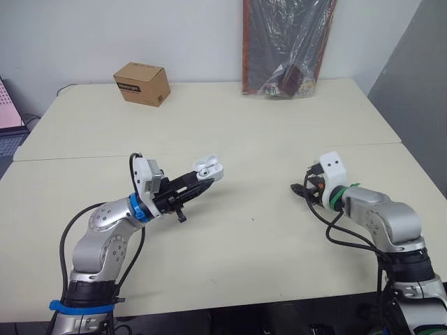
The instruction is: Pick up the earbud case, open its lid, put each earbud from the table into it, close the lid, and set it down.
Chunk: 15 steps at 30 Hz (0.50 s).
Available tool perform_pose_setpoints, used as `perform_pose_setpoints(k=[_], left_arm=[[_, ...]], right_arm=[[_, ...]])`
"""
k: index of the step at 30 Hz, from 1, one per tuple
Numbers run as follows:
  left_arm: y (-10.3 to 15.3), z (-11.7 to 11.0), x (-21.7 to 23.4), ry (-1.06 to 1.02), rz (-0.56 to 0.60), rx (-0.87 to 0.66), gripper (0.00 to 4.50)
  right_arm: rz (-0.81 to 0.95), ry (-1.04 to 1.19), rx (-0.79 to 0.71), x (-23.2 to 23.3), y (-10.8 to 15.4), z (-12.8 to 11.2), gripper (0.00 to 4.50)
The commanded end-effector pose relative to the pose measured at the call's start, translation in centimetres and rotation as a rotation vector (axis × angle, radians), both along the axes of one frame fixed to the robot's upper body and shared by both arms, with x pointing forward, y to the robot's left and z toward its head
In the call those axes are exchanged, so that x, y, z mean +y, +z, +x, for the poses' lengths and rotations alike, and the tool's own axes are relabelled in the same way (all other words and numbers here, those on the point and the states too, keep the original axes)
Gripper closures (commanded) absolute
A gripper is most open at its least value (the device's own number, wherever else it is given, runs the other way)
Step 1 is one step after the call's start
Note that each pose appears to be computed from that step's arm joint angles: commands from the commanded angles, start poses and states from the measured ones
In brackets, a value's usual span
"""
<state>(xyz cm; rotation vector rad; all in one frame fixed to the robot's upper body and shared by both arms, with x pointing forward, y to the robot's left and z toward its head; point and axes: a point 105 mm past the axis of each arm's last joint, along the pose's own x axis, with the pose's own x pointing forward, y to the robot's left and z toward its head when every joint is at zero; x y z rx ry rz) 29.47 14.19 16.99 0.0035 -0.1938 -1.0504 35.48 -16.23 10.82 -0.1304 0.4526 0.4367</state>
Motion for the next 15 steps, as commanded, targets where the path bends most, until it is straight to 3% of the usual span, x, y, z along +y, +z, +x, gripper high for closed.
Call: perform_pose_setpoints(k=[1,6,9,14,15], left_arm=[[0.9,-0.4,0.2,-0.001,-0.005,-0.05,3.69],[0.6,-0.6,0.5,0.004,-0.002,-0.045,3.69],[0.5,-0.5,0.6,0.005,-0.002,-0.044,3.69],[0.3,-0.5,0.8,0.005,-0.004,-0.042,3.69],[0.2,-0.5,0.8,0.005,-0.004,-0.042,3.69]], right_arm=[[-0.005,0.013,-0.062,0.2,1.5,0.5,1.34],[-0.014,-0.006,-0.046,-0.2,0.9,0.5,1.34],[-0.024,-0.018,-0.045,-0.4,0.8,0.5,1.91],[-0.017,-0.012,-0.024,-0.3,0.6,0.4,3.67],[-0.016,-0.012,-0.021,-0.3,0.5,0.3,3.67]])
